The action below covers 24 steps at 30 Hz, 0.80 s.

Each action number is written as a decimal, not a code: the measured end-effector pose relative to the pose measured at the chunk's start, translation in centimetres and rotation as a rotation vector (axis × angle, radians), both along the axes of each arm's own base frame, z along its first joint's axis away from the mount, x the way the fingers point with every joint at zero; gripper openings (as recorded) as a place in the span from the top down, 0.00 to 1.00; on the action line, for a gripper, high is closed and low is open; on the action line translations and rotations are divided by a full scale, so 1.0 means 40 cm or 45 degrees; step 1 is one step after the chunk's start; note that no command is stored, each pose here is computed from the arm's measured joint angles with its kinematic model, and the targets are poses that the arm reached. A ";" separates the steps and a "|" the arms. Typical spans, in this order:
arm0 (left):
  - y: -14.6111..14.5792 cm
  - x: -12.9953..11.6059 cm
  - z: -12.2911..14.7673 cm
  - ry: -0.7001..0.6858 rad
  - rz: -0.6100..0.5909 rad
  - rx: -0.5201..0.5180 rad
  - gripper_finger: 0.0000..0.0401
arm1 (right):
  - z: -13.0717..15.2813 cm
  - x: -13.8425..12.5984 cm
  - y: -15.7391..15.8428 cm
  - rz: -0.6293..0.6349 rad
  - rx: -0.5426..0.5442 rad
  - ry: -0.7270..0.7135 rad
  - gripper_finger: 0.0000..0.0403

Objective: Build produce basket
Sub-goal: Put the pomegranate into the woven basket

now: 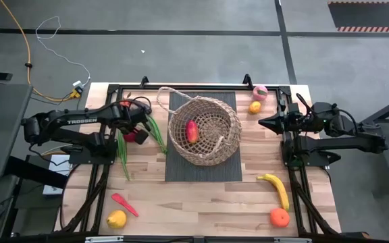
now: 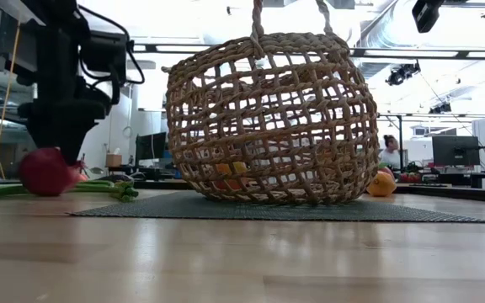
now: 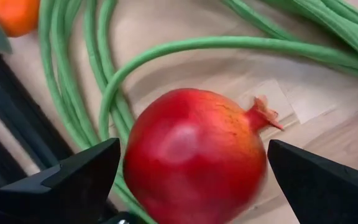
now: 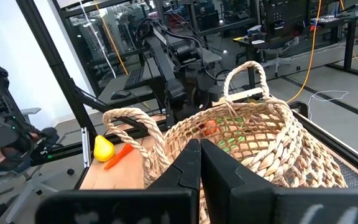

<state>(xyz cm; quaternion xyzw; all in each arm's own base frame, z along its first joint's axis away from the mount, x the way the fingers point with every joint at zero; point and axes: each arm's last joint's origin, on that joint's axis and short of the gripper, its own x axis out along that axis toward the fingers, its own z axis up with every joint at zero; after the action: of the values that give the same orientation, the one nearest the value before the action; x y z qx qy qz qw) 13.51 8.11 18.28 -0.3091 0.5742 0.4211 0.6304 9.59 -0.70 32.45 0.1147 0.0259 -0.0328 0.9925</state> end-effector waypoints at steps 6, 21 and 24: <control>0.001 0.000 -0.011 -0.009 0.000 0.015 0.01 | 0.000 0.000 0.000 0.000 0.000 0.000 1.00; 0.011 0.020 -0.043 0.070 0.000 -0.045 0.01 | 0.000 0.000 0.000 0.000 0.000 0.000 1.00; 0.013 0.023 -0.050 0.088 -0.001 -0.056 0.01 | 0.000 0.000 0.000 0.000 0.000 0.001 1.00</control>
<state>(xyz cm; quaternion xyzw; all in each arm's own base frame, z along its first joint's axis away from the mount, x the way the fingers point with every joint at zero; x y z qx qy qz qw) 14.42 8.61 16.30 -0.3080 0.6047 0.4186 0.6035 9.59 -0.70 32.44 0.1145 0.0264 -0.0329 0.9925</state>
